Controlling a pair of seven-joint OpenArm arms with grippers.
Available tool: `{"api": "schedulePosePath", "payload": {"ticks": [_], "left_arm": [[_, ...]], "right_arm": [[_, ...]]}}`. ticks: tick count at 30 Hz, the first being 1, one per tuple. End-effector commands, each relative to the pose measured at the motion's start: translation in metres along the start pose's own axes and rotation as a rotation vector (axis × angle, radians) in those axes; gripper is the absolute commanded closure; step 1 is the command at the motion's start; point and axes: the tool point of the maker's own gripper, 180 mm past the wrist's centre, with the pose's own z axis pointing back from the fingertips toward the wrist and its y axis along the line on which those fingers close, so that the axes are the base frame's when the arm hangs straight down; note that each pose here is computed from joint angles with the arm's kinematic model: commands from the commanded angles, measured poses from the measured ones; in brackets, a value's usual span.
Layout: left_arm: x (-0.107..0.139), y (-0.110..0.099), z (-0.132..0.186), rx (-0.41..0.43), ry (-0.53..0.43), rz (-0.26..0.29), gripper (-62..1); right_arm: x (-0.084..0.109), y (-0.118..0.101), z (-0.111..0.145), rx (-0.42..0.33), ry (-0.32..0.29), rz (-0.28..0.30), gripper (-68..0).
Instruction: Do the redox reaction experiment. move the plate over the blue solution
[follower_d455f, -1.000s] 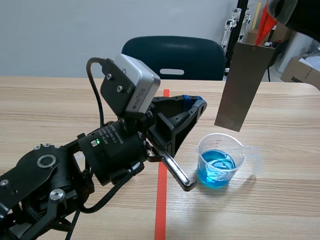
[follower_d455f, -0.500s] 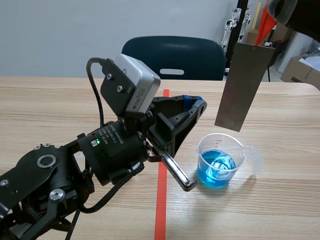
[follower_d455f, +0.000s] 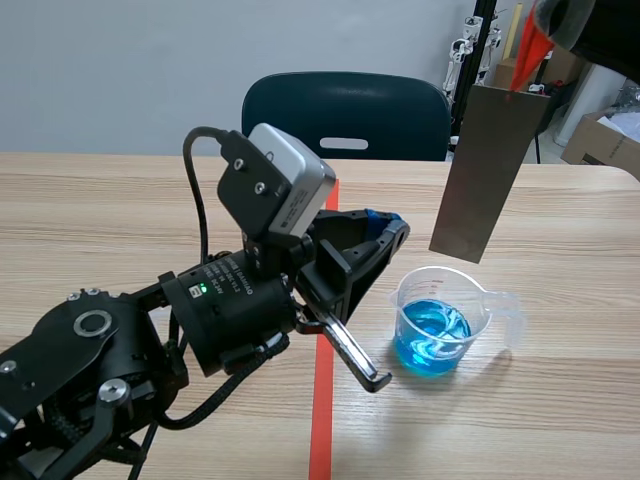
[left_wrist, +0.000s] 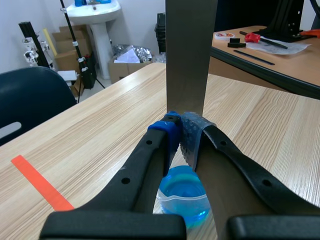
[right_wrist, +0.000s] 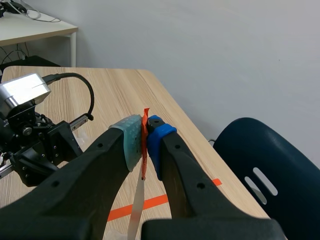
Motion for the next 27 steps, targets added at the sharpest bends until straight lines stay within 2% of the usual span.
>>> {"api": "schedulePosePath", "payload": {"ticks": [1, 6, 27], "left_arm": [[0.0058, -0.0008, -0.0015, 0.001, -0.018, 0.008, -2.7], [0.0003, -0.0008, -0.0015, 0.001, 0.012, 0.008, -2.7], [-0.0026, -0.0009, -0.0015, 0.001, 0.028, 0.008, -2.7]], "right_arm": [[0.0081, -0.0009, -0.0006, 0.01, -0.023, 0.003, -0.2], [0.0082, -0.001, -0.0006, 0.01, -0.023, 0.003, -0.2], [0.0082, -0.001, -0.0006, 0.01, -0.023, 0.003, -0.2]]}}
